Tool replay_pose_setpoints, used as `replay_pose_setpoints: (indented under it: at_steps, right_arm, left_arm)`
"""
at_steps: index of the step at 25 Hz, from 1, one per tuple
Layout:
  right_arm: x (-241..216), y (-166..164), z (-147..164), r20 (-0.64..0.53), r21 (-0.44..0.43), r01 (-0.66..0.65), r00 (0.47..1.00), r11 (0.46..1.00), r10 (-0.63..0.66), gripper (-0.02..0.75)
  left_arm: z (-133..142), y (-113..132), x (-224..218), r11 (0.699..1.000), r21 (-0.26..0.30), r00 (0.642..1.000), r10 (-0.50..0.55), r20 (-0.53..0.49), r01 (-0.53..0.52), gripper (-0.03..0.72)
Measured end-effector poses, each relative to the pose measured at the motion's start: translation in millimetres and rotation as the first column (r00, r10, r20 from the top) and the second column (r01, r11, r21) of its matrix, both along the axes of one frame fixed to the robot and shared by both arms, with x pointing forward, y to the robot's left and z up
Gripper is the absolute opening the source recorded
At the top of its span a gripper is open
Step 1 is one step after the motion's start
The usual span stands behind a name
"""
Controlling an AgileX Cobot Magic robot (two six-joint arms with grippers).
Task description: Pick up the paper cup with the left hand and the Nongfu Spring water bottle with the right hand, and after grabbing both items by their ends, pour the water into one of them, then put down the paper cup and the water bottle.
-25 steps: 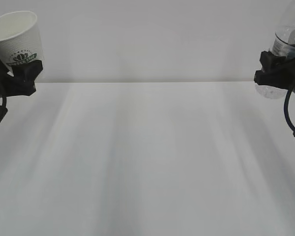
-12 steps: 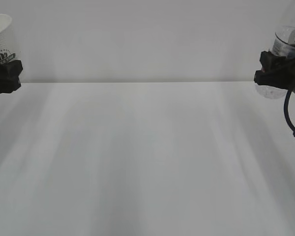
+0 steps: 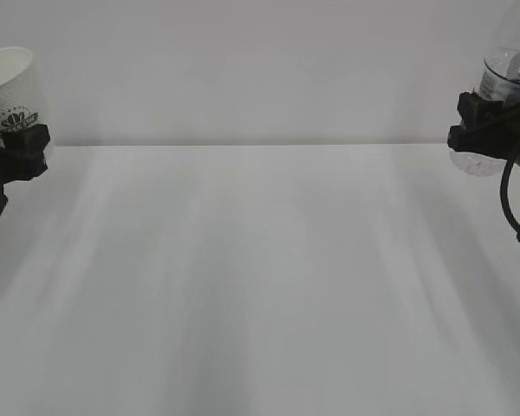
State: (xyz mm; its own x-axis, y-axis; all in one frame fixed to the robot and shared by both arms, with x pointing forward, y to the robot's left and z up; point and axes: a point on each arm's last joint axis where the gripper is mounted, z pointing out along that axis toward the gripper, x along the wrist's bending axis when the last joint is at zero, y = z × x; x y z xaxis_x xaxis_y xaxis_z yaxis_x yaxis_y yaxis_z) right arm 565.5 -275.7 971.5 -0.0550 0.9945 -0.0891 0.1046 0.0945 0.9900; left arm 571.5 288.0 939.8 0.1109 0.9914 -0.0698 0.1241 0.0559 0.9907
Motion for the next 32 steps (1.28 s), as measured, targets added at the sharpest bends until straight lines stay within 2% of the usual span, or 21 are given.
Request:
replay_pose_setpoints:
  at_steps: [12,25,32]
  right_arm:
    - [-0.1,0.0,-0.6,-0.006,0.0,0.0,1.0,1.0,0.0,0.398]
    - [-0.2,0.0,-1.3,-0.015,-0.002,-0.001,1.0,1.0,0.001,0.398]
    - [-0.2,0.0,-1.3,-0.015,-0.002,-0.001,1.0,1.0,0.001,0.398]
  left_arm:
    - [-46.6,3.2,10.9,0.999,-0.029,0.998,0.04,-0.041,-0.042,0.462]
    - [-56.8,3.4,42.7,0.999,-0.032,0.999,0.042,0.0,-0.042,0.462]
    - [-72.3,7.3,58.9,0.998,-0.032,0.999,0.054,-0.008,-0.054,0.458]
